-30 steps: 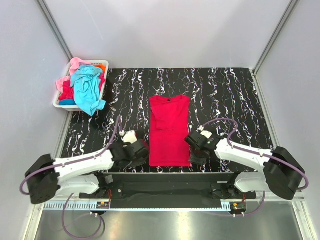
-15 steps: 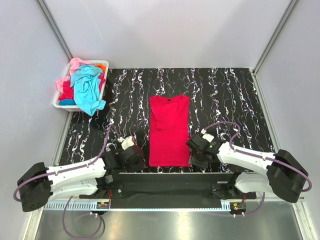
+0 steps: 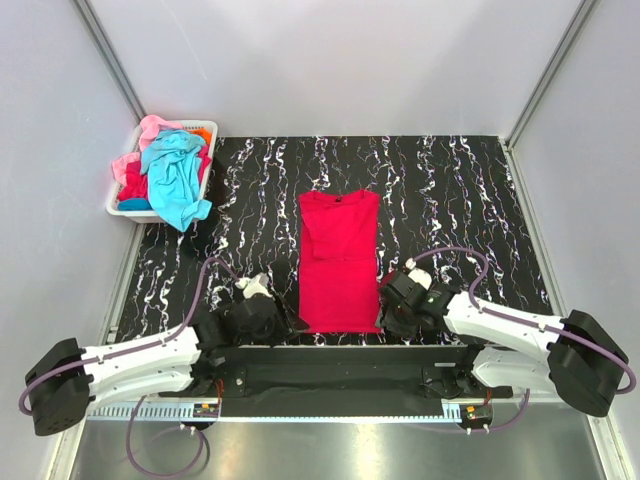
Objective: Fold and stack the t-shirts
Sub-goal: Fold the tshirt
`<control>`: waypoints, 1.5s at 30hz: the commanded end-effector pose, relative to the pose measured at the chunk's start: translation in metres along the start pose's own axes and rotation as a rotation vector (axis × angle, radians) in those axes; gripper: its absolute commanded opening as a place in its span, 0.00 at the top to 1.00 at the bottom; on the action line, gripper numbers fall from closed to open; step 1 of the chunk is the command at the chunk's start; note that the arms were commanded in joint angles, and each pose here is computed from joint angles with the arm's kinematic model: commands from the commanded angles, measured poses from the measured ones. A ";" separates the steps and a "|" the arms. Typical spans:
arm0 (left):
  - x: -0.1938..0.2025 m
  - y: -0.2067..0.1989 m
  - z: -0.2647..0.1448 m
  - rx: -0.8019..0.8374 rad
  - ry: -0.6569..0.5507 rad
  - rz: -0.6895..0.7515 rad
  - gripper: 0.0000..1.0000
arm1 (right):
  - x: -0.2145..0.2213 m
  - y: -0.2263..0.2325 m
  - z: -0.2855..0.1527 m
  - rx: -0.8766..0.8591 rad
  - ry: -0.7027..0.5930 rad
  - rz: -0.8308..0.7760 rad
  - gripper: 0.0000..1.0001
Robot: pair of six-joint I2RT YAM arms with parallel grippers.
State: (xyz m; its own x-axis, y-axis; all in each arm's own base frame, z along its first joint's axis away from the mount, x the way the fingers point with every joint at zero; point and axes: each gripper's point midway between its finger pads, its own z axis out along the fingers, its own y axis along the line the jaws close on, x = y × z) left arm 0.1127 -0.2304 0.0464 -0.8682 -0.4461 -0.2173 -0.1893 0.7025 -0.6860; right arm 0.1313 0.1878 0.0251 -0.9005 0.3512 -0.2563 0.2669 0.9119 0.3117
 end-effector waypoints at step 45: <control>-0.025 -0.016 -0.004 0.011 -0.077 0.020 1.00 | 0.000 0.021 -0.014 -0.035 0.016 -0.024 1.00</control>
State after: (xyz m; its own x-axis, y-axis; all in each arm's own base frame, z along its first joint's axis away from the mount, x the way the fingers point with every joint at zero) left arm 0.1280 -0.2298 0.0497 -0.8546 -0.4590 -0.2429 -0.1744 0.6943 -0.6982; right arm 0.1295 0.2051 0.0314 -0.9139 0.3420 -0.2187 0.2524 0.9007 0.3536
